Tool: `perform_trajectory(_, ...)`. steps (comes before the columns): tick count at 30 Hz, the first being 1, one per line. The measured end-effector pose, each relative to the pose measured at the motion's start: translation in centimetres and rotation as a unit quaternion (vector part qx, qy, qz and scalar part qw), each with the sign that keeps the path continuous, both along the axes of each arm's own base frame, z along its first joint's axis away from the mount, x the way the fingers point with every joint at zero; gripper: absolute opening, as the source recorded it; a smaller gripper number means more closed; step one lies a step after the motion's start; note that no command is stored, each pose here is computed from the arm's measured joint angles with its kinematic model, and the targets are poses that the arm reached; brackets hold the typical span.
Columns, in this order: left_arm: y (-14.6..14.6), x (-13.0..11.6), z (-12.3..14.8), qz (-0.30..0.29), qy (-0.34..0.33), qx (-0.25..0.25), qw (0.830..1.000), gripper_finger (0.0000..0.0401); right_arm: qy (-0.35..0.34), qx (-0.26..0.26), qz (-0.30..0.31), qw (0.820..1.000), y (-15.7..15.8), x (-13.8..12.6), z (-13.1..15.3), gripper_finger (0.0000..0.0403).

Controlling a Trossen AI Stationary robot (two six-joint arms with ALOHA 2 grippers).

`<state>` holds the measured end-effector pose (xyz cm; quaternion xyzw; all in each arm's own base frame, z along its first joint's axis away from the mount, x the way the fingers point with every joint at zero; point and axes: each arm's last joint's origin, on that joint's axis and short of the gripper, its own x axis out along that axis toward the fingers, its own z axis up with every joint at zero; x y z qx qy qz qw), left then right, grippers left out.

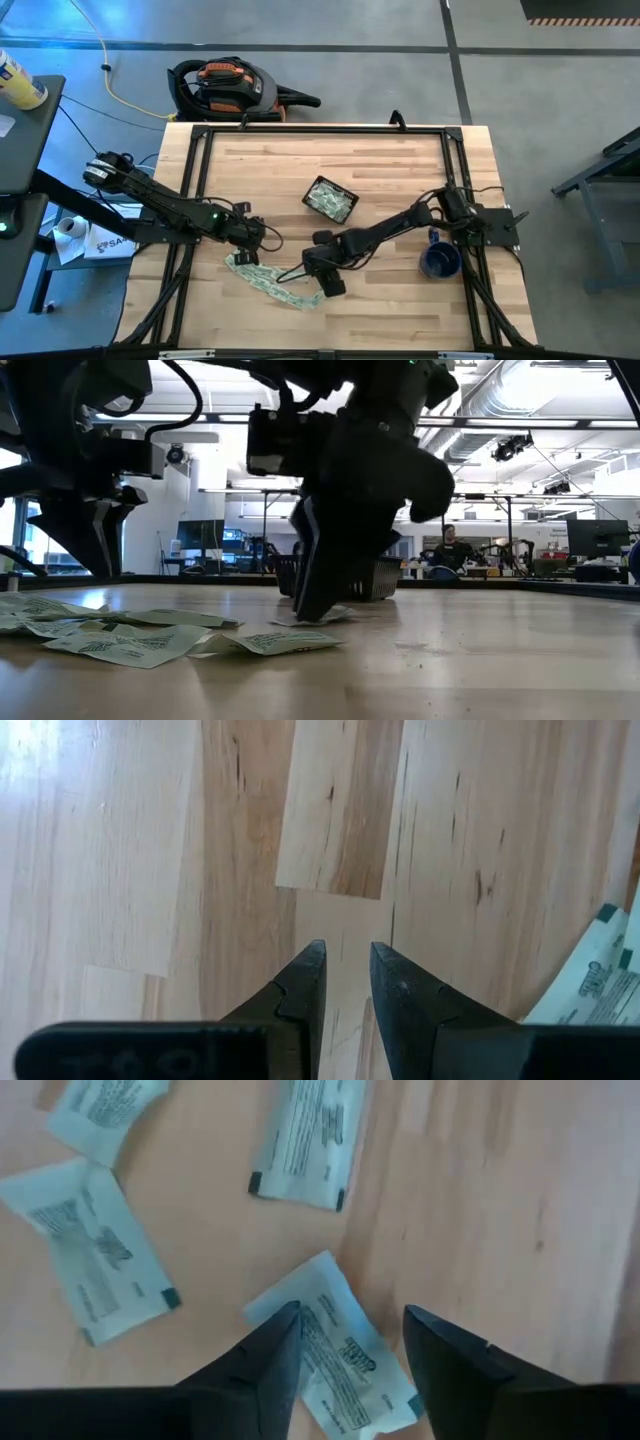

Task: Pick and place Stevia / Truvia into bins
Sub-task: Put the stevia packet into the black bin

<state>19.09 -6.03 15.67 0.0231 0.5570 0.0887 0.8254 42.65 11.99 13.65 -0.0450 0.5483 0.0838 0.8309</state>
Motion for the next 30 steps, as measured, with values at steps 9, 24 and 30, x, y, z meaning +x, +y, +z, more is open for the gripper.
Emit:
perform_trajectory(9,0.0,0.1,0.0,0.0,-0.006,-0.002,1.0,0.0115,0.092,0.054,-0.169,0.98,-0.7,-1.0,0.9,0.0025)
perform_trajectory(24,-0.2,0.6,0.2,-0.02,-0.031,0.006,0.999,0.0115,-0.145,-0.095,-0.504,0.846,-10.2,1.9,14.2,0.0002)
perform_trajectory(30,0.0,-0.2,1.0,0.024,-0.05,0.034,0.998,0.0115,-0.043,-0.093,-0.473,0.875,-15.5,1.1,13.2,0.0001)
